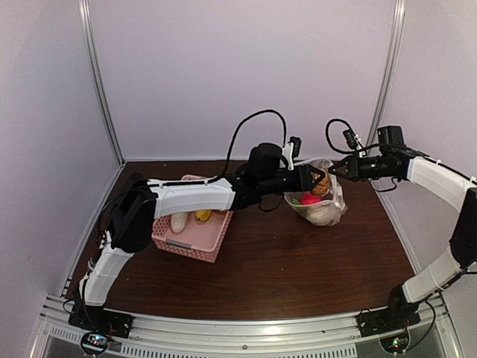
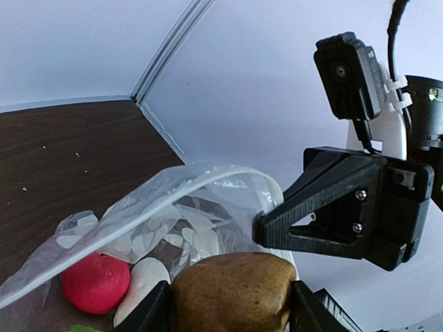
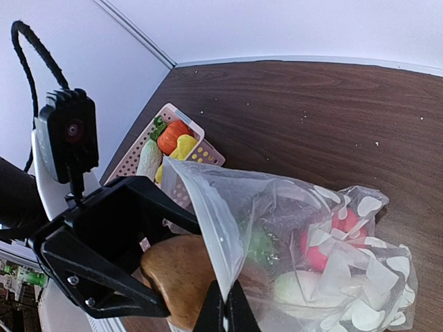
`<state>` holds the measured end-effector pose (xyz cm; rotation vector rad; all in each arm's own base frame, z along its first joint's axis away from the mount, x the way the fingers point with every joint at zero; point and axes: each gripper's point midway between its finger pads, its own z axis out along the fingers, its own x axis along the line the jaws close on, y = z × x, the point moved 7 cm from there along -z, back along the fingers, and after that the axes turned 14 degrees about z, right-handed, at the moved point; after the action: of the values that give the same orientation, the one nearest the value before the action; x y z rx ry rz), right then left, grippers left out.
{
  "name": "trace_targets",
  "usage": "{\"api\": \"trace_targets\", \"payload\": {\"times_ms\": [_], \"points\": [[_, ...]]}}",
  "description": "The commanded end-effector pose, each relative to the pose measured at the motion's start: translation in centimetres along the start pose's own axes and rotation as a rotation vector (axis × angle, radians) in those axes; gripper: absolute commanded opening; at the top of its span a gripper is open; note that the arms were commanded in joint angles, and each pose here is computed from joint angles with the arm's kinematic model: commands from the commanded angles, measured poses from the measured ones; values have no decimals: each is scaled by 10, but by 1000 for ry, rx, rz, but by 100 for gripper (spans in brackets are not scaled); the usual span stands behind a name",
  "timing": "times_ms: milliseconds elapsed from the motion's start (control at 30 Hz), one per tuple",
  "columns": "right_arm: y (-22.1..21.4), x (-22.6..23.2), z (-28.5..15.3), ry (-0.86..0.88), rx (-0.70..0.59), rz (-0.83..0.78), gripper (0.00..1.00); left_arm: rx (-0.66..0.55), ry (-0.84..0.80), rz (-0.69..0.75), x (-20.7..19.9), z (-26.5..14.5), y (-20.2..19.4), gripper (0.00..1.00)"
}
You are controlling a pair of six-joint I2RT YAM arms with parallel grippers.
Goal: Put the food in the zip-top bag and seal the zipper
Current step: Place the fake fruit in the zipper food storage bag, then pick up the fake vegetable from the bin.
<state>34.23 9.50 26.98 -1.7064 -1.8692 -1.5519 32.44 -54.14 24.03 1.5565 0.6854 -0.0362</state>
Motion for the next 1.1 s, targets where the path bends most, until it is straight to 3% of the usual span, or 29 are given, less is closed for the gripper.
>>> {"api": "trace_targets", "payload": {"times_ms": [0,33,100,133,433,633,767,867,967,1067], "points": [[3,8,2,55,-7,-1,0,60,63,-20,3,18,-10,52],[2,7,2,53,-7,-1,0,74,83,-26,5,19,-11,59],[3,7,2,39,-15,-2,0,76,82,-22,3,19,-8,90],[3,7,1,36,-20,-4,0,74,73,-15,1,18,-6,97],[5,16,-5,72,-32,-27,0,6,-27,86,-31,-12,41,98],[19,12,-28,97,-88,-43,0,-99,-127,317,-81,-84,106,98],[18,-39,-37,-64,-134,-34,0,-45,111,514,-66,-134,107,98],[14,-64,-41,16,-140,61,0,102,377,634,-26,-162,93,97],[19,-54,-52,25,-184,28,0,266,589,589,26,-189,74,93],[19,-47,-57,11,-216,4,0,424,673,514,70,-212,48,86]]}}
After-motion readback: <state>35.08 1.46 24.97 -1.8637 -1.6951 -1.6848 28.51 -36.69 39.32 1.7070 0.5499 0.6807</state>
